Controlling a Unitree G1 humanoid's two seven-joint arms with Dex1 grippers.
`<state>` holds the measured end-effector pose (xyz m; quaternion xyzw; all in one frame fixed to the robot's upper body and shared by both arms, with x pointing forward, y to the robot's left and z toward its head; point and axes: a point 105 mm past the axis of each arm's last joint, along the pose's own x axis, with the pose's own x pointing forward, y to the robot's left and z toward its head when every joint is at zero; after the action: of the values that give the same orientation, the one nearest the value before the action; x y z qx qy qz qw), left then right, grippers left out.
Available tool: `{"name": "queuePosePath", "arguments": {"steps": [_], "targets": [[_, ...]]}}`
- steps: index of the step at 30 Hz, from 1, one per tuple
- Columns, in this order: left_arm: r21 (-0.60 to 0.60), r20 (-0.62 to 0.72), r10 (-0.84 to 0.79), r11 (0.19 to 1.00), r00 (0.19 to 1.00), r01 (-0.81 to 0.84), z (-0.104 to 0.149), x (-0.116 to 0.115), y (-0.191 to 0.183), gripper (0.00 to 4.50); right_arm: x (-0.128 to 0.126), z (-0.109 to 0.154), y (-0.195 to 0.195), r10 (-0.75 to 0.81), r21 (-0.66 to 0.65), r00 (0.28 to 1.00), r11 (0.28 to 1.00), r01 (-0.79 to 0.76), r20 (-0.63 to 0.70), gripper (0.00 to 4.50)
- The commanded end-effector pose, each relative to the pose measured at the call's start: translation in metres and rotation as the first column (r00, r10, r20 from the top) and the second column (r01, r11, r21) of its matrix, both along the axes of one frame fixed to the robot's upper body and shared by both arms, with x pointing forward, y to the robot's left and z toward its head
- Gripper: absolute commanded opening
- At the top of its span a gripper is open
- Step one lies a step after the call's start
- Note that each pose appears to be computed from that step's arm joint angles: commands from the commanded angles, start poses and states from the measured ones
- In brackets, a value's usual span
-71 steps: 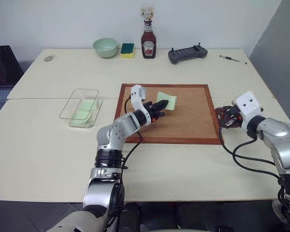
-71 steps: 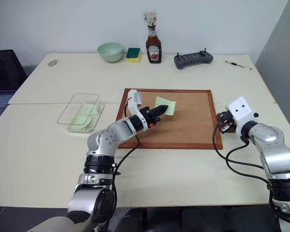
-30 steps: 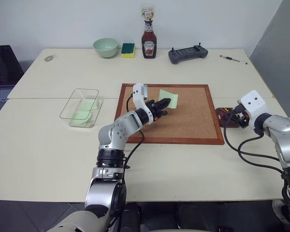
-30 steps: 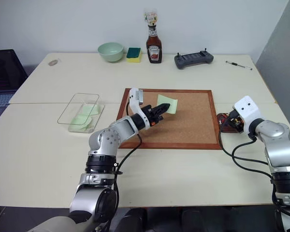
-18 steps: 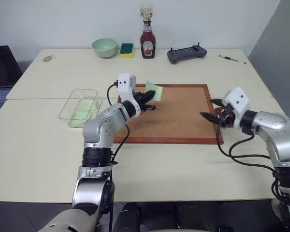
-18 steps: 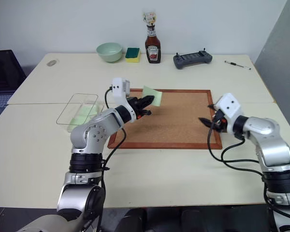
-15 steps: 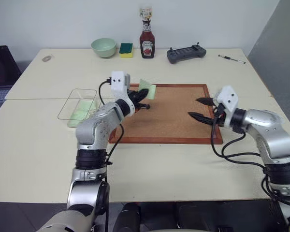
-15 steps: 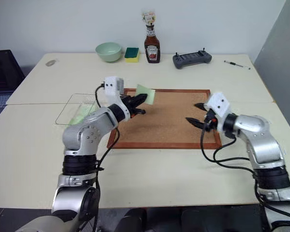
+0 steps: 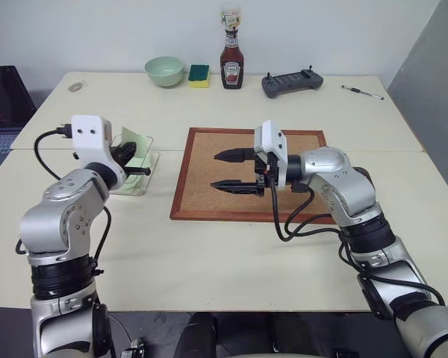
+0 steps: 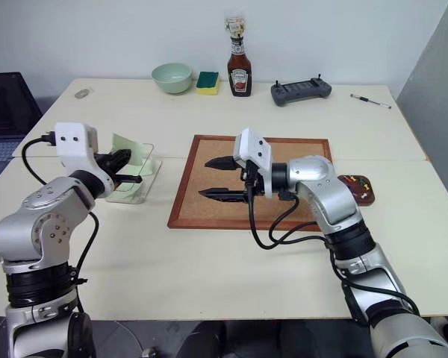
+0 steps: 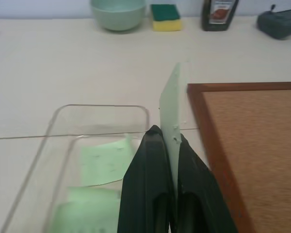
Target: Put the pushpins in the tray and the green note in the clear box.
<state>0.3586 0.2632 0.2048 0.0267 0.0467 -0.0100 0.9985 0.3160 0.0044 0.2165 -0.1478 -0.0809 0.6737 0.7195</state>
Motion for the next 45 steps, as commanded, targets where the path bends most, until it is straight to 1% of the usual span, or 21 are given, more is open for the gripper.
{"name": "queuePosePath", "arguments": {"steps": [1,6,12,14,15,16,20,22,28,30,31,32,33,34,35,37,39,40,41,43,45], "targets": [[0.050,0.063,0.083,0.995,0.995,-0.086,0.016,-0.001,0.024,0.00,-0.004,0.015,0.008,0.040,0.027,0.997,0.999,-0.042,0.062,3.12],[0.069,0.044,0.104,0.992,0.994,-0.107,0.011,0.009,0.033,0.00,-0.004,0.018,0.014,0.038,0.048,0.996,0.998,-0.042,0.075,3.12],[0.119,0.018,0.150,0.981,0.989,-0.151,0.003,0.011,0.048,0.00,-0.004,0.018,0.014,0.008,0.063,0.997,0.998,-0.013,0.079,3.12],[0.117,0.025,0.146,0.982,0.989,-0.148,0.003,0.012,0.048,0.37,-0.005,0.018,0.013,0.005,0.066,0.997,0.998,-0.010,0.077,3.21],[0.115,0.029,0.140,0.983,0.990,-0.143,0.003,0.013,0.048,0.43,-0.005,0.018,0.013,0.003,0.067,0.997,0.998,-0.009,0.076,3.21],[0.111,0.032,0.133,0.984,0.991,-0.136,0.003,0.013,0.046,0.71,-0.005,0.018,0.013,0.002,0.068,0.997,0.998,-0.007,0.076,3.21],[0.125,0.035,0.119,0.985,0.992,-0.122,0.004,0.013,0.044,1.37,-0.005,0.019,0.012,-0.008,0.072,0.997,0.997,0.003,0.075,3.21],[0.126,0.034,0.120,0.984,0.992,-0.124,0.003,0.013,0.044,1.93,-0.004,0.019,0.011,-0.013,0.073,0.997,0.997,0.007,0.075,3.21],[0.134,0.036,0.105,0.985,0.994,-0.109,0.005,0.012,0.042,3.05,-0.002,0.019,0.009,-0.021,0.073,0.997,0.997,0.015,0.078,3.21],[0.161,0.074,0.088,0.982,0.993,-0.099,0.014,0.011,0.039,3.37,-0.001,0.020,0.007,-0.033,0.080,0.996,0.996,0.027,0.085,3.21],[0.189,0.113,0.068,0.978,0.991,-0.088,0.022,0.010,0.035,3.61,0.000,0.021,0.005,-0.043,0.084,0.995,0.996,0.036,0.088,3.21],[0.227,0.154,0.042,0.971,0.987,-0.076,0.030,0.009,0.031,3.80,0.001,0.022,0.003,-0.054,0.087,0.994,0.995,0.046,0.093,3.21],[0.291,0.201,-0.001,0.955,0.980,-0.059,0.039,0.007,0.024,3.93,0.002,0.022,-0.001,-0.075,0.094,0.992,0.993,0.065,0.105,3.21],[0.338,0.229,-0.043,0.940,0.972,-0.038,0.044,0.005,0.018,3.93,0.003,0.023,-0.005,-0.095,0.102,0.989,0.991,0.084,0.112,3.21],[0.336,0.247,-0.095,0.942,0.964,0.007,0.047,0.003,0.008,3.93,0.005,0.023,-0.011,-0.123,0.112,0.986,0.988,0.110,0.113,3.21],[0.296,0.270,-0.182,0.950,0.946,0.098,0.049,-0.001,-0.008,3.93,0.009,0.022,-0.022,-0.184,0.136,0.976,0.976,0.168,0.114,3.21],[0.266,0.272,-0.343,0.925,0.899,0.272,0.045,-0.011,-0.039,3.93,0.014,0.023,-0.039,-0.272,0.190,0.957,0.950,0.249,0.105,3.21],[0.206,0.268,-0.412,0.908,0.871,0.366,0.040,-0.018,-0.056,3.93,0.019,0.018,-0.052,-0.335,0.201,0.937,0.929,0.310,0.102,3.21],[0.177,0.260,-0.449,0.892,0.855,0.415,0.036,-0.023,-0.067,3.93,0.022,0.012,-0.063,-0.378,0.192,0.921,0.915,0.355,0.097,3.21],[0.144,0.189,-0.454,0.890,0.871,0.433,0.018,-0.024,-0.074,3.93,0.023,-0.002,-0.080,-0.437,0.164,0.896,0.892,0.421,0.075,3.21],[0.147,0.138,-0.479,0.876,0.867,0.460,0.004,-0.028,-0.084,3.93,0.025,-0.014,-0.096,-0.501,0.155,0.865,0.858,0.490,0.039,3.21]]}}
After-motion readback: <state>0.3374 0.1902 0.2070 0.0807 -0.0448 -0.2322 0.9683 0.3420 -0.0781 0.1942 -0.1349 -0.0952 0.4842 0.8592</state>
